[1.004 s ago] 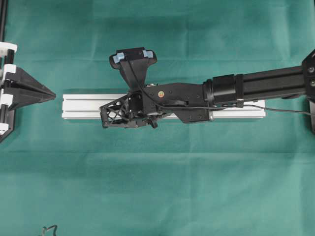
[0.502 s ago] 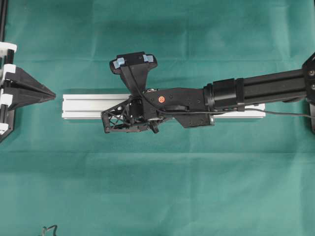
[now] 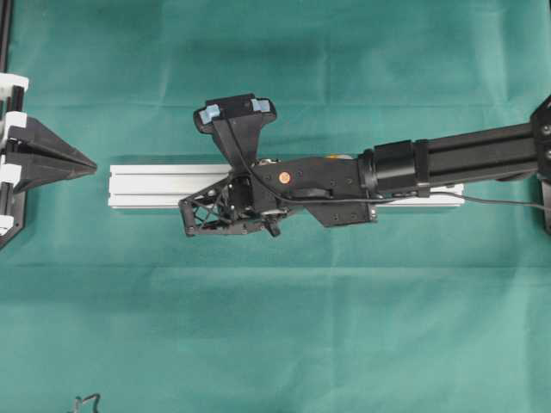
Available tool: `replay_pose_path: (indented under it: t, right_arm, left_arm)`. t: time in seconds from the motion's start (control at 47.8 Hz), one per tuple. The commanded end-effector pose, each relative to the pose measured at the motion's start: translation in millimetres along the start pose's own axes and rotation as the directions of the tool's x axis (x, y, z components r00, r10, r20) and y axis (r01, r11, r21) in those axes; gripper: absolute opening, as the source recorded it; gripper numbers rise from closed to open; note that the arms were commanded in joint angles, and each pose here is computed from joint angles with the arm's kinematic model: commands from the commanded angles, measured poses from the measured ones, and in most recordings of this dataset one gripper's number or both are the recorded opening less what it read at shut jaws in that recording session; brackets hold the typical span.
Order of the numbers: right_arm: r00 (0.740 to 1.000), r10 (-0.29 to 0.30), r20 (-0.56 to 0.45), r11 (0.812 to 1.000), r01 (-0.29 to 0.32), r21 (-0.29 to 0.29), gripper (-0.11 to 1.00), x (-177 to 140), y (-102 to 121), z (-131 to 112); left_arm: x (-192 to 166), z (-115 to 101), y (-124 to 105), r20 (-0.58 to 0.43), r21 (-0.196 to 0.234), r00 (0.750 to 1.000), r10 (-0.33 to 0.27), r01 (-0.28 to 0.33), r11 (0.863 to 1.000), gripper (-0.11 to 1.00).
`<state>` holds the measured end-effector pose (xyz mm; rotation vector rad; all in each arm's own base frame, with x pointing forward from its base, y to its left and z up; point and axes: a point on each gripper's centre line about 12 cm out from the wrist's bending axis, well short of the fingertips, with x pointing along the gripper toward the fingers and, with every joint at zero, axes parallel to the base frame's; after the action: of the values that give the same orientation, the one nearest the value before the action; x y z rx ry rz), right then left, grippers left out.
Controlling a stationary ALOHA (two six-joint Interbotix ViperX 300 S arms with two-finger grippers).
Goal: Hook the rubber onto the shaft.
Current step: 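Pull the band around the left peg with the right gripper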
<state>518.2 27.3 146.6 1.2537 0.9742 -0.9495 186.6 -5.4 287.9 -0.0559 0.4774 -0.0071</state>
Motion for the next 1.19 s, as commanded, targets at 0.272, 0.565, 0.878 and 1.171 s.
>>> replay_pose_path:
  t: [0.272,0.565,0.878,1.171]
  right_arm:
    - [1.000,0.007,-0.006,1.000,-0.007,-0.015,0.05,-20,-10,-6]
    - [1.000,0.004,-0.003,1.000,-0.004,-0.023,0.05,-23,-15,-6]
    - [1.000,0.009,0.002,0.998,-0.009,-0.059,0.05,-28,-16,-5]
    - [1.000,-0.005,0.002,0.998,0.005,-0.060,0.05,-30,-24,-5]
  left_arm:
    - [-3,9,-1,0.018,0.002,1.000,-0.003,0.003,1.000,0.00]
    - [-3,9,-1,0.017,0.002,1.000,-0.002,0.002,1.000,0.00]
    - [-3,8,-1,0.012,0.002,1.000,-0.003,0.003,1.000,0.00]
    - [-4,8,-1,0.014,0.002,1.000,-0.003,0.003,1.000,0.00]
